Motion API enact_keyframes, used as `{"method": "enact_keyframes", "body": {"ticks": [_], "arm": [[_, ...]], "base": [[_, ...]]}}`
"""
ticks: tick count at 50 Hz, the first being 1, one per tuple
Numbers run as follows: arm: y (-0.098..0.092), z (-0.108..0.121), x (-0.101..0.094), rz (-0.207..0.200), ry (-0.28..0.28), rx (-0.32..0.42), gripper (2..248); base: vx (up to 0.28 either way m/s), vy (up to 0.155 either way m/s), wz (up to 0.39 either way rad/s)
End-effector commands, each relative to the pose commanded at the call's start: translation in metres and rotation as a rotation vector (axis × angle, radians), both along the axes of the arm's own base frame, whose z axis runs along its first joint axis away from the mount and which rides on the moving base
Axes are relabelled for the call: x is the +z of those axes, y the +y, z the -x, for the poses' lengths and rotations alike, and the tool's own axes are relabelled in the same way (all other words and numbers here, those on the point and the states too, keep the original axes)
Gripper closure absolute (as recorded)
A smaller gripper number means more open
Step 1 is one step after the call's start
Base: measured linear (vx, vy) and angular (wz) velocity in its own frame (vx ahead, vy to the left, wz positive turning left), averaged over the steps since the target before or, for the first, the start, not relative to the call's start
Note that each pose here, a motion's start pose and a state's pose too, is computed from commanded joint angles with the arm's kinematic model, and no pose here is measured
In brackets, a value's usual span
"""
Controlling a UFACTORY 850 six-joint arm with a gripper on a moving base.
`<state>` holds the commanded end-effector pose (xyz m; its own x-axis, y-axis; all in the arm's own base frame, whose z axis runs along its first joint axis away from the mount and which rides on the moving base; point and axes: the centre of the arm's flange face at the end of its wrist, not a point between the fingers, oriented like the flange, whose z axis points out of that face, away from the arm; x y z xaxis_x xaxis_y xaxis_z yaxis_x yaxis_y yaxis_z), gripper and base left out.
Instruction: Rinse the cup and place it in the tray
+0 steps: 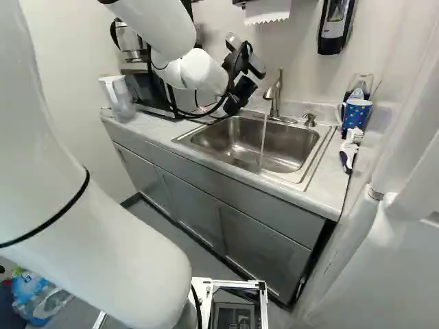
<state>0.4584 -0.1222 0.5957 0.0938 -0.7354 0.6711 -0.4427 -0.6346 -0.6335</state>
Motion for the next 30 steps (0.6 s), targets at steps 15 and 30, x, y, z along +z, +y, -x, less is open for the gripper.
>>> {"method": "enact_keyframes", "body": {"ticks": [15, 30], "arm": [[0.0000, 0.0000, 0.0000, -0.141, -0.037, -0.061, 130], [0.0000, 0.0000, 0.0000, -0.281, -0.075, -0.121, 130]], "base": [[0.000, 0.000, 0.000], [0.000, 0.000, 0.000]]}}
